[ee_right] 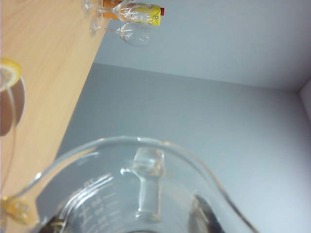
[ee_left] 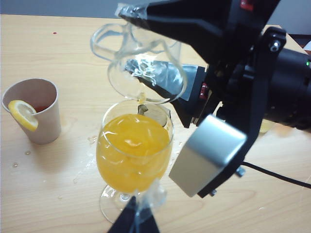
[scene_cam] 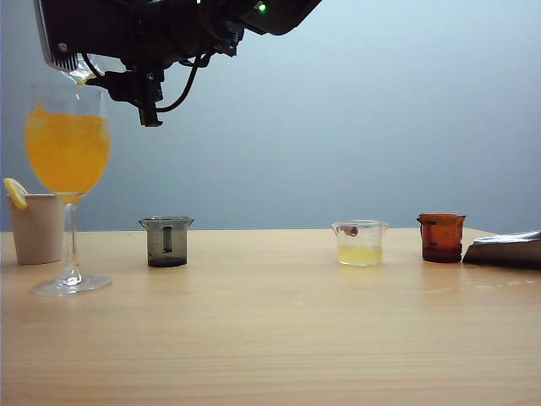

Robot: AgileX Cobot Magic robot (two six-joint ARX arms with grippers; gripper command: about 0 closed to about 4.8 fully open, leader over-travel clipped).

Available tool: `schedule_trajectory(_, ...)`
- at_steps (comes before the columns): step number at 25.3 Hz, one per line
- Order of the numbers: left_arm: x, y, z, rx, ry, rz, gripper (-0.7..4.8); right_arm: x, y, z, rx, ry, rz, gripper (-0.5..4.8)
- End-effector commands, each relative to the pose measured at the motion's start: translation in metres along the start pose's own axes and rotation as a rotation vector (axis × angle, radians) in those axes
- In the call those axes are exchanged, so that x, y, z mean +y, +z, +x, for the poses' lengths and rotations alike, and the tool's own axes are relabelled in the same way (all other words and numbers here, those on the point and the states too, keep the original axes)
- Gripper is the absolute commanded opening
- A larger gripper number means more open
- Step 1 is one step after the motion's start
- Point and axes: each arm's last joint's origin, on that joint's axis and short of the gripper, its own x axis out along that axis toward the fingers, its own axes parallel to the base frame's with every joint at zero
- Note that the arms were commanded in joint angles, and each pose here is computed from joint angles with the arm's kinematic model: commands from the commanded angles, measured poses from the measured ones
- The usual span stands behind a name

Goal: Pick up the second measuring cup from the left, pour the orange juice inside into the goblet, and finally put the measuring cup back in its original place.

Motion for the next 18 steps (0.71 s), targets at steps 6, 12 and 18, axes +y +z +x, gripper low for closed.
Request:
schedule_trajectory(6,-0.001,0.003,-0.002,-0.014,-0.006,-0.001,-0.05,-0.010,-0.001,-0.001,-0.004,-0.040,0.364,-0.02)
schedule_trajectory(12,-0.001,0.003,-0.002,-0.014,-0.006,-0.001,-0.05,-0.009,-0.009,-0.003,0.007,-0.045,0.601,-0.02)
schedule_trajectory(18,-0.001,0.003,-0.002,-0.014,-0.007,-0.001,-0.05,-0.020,-0.059,-0.022,0.059,-0.201,0.992,-0.02)
